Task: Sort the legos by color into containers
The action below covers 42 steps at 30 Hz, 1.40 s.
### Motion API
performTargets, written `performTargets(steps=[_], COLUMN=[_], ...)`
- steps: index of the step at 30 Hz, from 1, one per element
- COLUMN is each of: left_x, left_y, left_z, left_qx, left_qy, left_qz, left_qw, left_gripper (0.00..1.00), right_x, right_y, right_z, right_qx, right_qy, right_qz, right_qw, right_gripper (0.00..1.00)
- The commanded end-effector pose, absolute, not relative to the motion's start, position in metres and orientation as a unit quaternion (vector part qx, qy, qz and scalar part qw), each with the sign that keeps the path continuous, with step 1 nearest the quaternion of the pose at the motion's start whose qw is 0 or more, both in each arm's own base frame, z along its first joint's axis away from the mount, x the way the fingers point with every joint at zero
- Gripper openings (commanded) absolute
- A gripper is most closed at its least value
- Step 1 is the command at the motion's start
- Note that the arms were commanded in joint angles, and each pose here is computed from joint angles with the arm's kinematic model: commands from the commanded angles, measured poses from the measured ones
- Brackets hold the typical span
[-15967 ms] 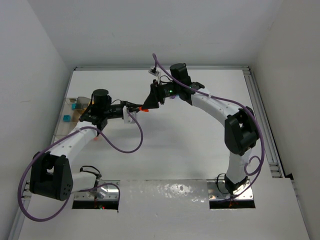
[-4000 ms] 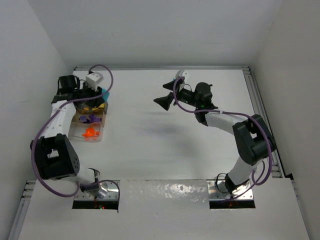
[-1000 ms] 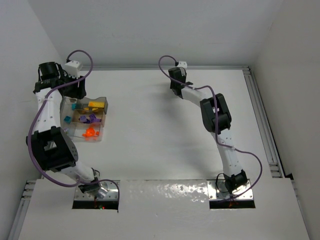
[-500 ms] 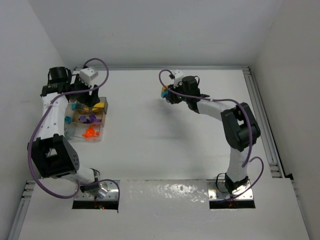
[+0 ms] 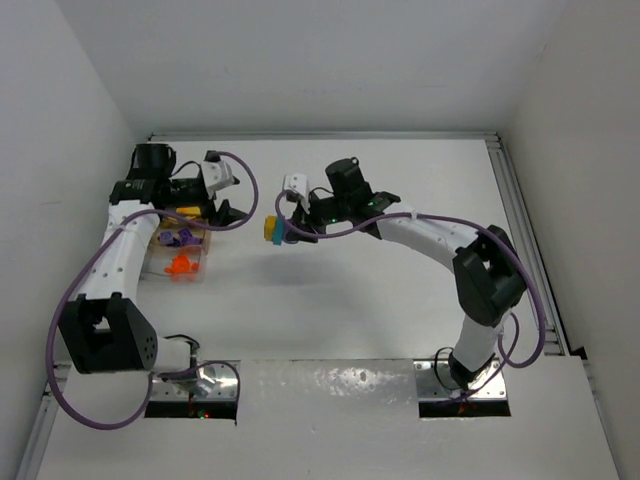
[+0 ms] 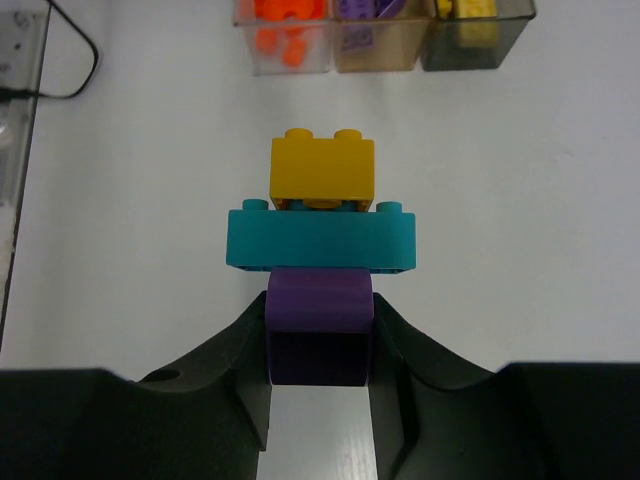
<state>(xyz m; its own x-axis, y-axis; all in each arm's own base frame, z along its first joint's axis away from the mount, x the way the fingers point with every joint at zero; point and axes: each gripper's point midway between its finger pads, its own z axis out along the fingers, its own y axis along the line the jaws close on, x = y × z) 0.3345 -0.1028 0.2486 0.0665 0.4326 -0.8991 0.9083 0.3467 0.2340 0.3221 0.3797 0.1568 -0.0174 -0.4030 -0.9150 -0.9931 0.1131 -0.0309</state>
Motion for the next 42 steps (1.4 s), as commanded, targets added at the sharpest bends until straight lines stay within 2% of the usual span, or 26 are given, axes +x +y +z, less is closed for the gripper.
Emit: performTargets(steps=[1, 6, 9, 15, 31, 32, 33, 35, 38, 41, 42], left_x=[0.307, 0.290, 0.287, 0.279, 0.291, 0.291, 0.292, 0.294, 0.297, 0.297, 0.294], left_y=[-0.139, -0.155, -0.160, -0.161, -0.169, -0.169, -0.169, -0.169, -0.169, -0.164, -0.161], left_z=[0.257, 0.239, 0.237, 0.207, 0.205, 0.204, 0.204, 0.205, 0.208, 0.206, 0.203], left_qx=[0.594, 0.612, 0.614, 0.636, 0.608, 0.602, 0.602, 0.598, 0.596, 0.607, 0.610], left_qy=[0.555, 0.545, 0.542, 0.554, 0.567, 0.572, 0.572, 0.575, 0.577, 0.581, 0.587], left_qz=[-0.278, -0.312, -0.322, -0.308, -0.309, -0.312, -0.311, -0.312, -0.308, -0.289, -0.287], left_qw=[0.512, 0.480, 0.474, 0.440, 0.462, 0.461, 0.462, 0.464, 0.466, 0.458, 0.448], left_gripper=[0.80, 0.84, 0.83, 0.72, 0.55, 0.51, 0.42, 0.34, 0.13, 0.00, 0.00], right_x=[0.314, 0.307, 0.304, 0.310, 0.311, 0.311, 0.311, 0.310, 0.311, 0.314, 0.315], right_y=[0.381, 0.388, 0.391, 0.391, 0.397, 0.398, 0.398, 0.399, 0.397, 0.391, 0.389], right_z=[0.186, 0.188, 0.193, 0.203, 0.218, 0.218, 0.219, 0.218, 0.213, 0.203, 0.199], right_qx=[-0.615, -0.633, -0.634, -0.628, -0.614, -0.614, -0.613, -0.614, -0.614, -0.617, -0.617], right_qy=[0.563, 0.550, 0.546, 0.544, 0.531, 0.531, 0.530, 0.530, 0.534, 0.546, 0.550], right_qz=[0.337, 0.324, 0.323, 0.314, 0.324, 0.325, 0.325, 0.325, 0.320, 0.301, 0.297], right_qw=[0.437, 0.439, 0.443, 0.460, 0.486, 0.486, 0.487, 0.487, 0.485, 0.480, 0.478], right_gripper=[0.00, 0.00, 0.00, 0.00, 0.00, 0.00, 0.00, 0.00, 0.00, 0.00, 0.00])
